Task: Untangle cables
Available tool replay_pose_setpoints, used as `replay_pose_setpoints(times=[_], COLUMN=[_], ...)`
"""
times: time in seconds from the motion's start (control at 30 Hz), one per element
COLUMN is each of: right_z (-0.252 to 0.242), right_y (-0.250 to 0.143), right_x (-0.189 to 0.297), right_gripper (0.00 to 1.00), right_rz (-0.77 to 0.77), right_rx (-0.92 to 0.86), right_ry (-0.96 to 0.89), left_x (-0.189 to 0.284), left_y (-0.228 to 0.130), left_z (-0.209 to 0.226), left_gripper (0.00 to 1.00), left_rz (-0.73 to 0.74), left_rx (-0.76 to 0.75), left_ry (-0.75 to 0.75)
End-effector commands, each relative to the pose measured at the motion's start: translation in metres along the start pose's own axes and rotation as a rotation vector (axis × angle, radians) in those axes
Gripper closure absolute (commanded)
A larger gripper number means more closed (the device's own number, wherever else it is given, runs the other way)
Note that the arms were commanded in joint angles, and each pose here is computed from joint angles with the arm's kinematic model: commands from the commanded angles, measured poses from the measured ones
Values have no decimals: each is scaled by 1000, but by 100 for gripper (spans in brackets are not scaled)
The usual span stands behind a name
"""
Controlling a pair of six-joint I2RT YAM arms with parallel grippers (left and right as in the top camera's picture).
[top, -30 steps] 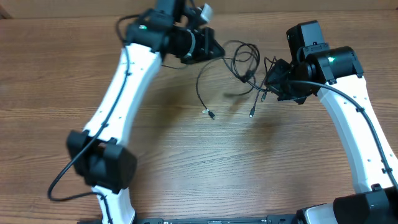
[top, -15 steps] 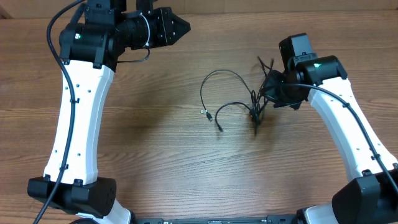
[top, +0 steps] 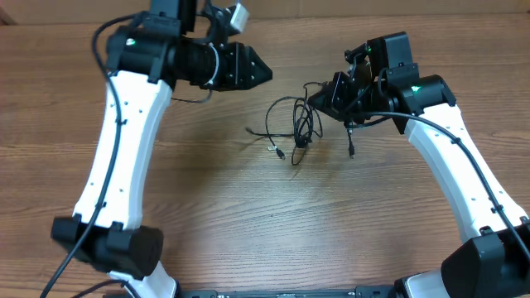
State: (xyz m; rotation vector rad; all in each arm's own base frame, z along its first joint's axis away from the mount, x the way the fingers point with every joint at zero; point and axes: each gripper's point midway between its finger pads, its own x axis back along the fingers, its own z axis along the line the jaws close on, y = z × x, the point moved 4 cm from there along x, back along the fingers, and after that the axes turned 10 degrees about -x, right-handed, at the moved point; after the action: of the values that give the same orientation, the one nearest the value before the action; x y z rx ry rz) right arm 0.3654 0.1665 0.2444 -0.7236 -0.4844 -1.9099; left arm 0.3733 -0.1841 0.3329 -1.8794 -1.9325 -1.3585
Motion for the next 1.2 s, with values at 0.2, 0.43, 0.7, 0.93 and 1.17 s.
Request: replay_pose_setpoints(times=[0.2,0.43,0.7,0.93,1.17], right_z=[5,-5,-5,-39,-74], right_y=[-4,-4,-4,2,8], right_x=[1,1,1,6,17], right_gripper=[96,96,96,96,96], right_rz=[28,11,11,-99,-216], right_rx=[-101,-125,-125,-174,-200], right_ry=[30,-28,-28,-233,-452], left_x=[-77,-124,-169,-168,-105], left_y=[-18,-34,-53,-38,9], left_z=[22,38,42,53,21], left_gripper=[51,51,67,96,96], left_rz=[189,295,384,320,129], left_rx=[12,60,69,53,-48], left_ry=[-41,-65,-90,-7,-9])
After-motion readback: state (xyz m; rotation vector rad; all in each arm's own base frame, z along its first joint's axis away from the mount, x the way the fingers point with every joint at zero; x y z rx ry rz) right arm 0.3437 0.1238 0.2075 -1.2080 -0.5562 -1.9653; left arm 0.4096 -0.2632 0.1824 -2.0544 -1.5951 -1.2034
